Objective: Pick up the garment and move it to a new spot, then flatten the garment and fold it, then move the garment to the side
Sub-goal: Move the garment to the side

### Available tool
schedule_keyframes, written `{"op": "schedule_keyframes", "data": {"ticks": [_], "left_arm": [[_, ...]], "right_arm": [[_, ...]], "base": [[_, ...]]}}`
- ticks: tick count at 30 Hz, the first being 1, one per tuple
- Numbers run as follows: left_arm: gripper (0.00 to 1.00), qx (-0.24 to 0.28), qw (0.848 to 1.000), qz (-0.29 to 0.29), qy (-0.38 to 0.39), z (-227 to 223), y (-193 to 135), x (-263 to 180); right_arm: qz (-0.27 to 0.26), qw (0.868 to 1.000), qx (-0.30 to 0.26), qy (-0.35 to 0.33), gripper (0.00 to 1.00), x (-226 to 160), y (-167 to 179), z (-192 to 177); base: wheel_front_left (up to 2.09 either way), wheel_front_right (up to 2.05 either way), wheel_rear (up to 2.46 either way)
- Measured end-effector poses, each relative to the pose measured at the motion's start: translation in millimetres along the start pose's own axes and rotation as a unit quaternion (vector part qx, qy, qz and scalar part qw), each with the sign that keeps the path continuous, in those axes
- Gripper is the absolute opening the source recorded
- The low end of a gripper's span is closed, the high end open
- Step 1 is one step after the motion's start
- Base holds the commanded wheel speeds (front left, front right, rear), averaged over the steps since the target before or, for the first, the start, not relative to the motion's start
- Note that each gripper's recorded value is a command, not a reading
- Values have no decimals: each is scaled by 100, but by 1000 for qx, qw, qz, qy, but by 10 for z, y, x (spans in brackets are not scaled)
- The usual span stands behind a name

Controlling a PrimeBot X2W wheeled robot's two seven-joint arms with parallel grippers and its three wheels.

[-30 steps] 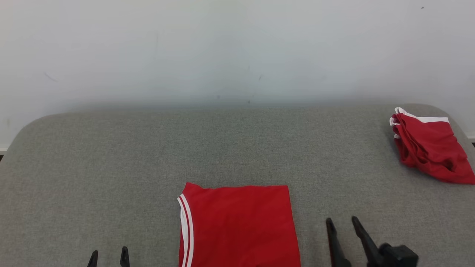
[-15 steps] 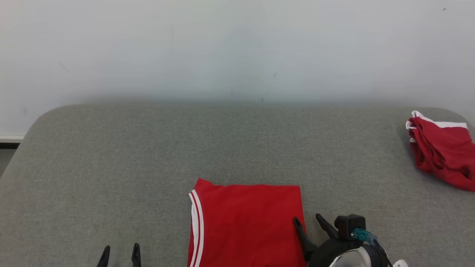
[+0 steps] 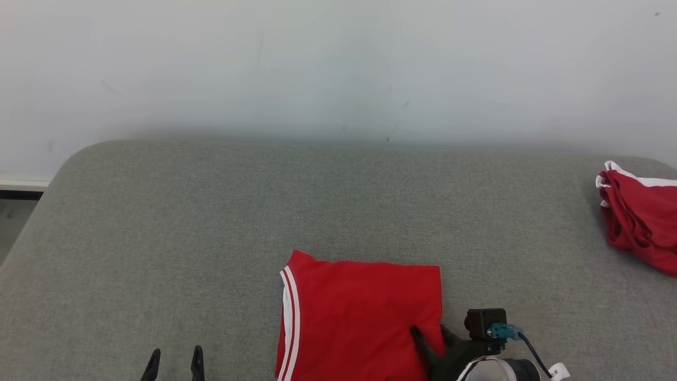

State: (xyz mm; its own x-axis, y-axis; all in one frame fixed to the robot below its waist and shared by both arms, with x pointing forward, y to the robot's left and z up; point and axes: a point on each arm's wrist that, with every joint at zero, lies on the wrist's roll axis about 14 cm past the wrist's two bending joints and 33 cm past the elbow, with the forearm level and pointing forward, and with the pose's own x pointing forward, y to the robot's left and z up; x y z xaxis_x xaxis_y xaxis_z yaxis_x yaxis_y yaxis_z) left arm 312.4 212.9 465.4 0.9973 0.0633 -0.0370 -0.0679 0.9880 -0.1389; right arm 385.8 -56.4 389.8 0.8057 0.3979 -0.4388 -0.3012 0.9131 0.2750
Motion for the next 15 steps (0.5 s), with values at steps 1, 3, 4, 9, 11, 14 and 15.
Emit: {"op": "schedule_keyframes", "data": {"ticks": [1,3,4,9,11,14,15], "left_arm": [[100,0,1000,1,-1,5,4,1],[100,0,1000,2,-2,12,12,2],[100,0,1000,3,-2,11,17,0],[100,-2,1000,2,-1,8,13,32],[100,-5,1000,-1,-1,7,-8,55],[100,-7,1000,-8,1,0,-56,101],[100,-8,1000,-8,1,1,-63,120]], "right_arm": [[4,1000,0,3,0,7,28,-12],[11,1000,1,4,0,18,70,-27],[11,1000,1,5,0,20,75,-38],[1,1000,-19,-21,0,52,-23,156],[-6,999,-39,-38,0,61,-123,326],[-20,996,-75,-54,0,45,-322,555],[-26,994,-88,-58,0,33,-400,629]], "base": [[0,0,0],[0,0,0],[0,0,0],[0,0,0],[0,0,0],[0,0,0],[0,0,0]]}}
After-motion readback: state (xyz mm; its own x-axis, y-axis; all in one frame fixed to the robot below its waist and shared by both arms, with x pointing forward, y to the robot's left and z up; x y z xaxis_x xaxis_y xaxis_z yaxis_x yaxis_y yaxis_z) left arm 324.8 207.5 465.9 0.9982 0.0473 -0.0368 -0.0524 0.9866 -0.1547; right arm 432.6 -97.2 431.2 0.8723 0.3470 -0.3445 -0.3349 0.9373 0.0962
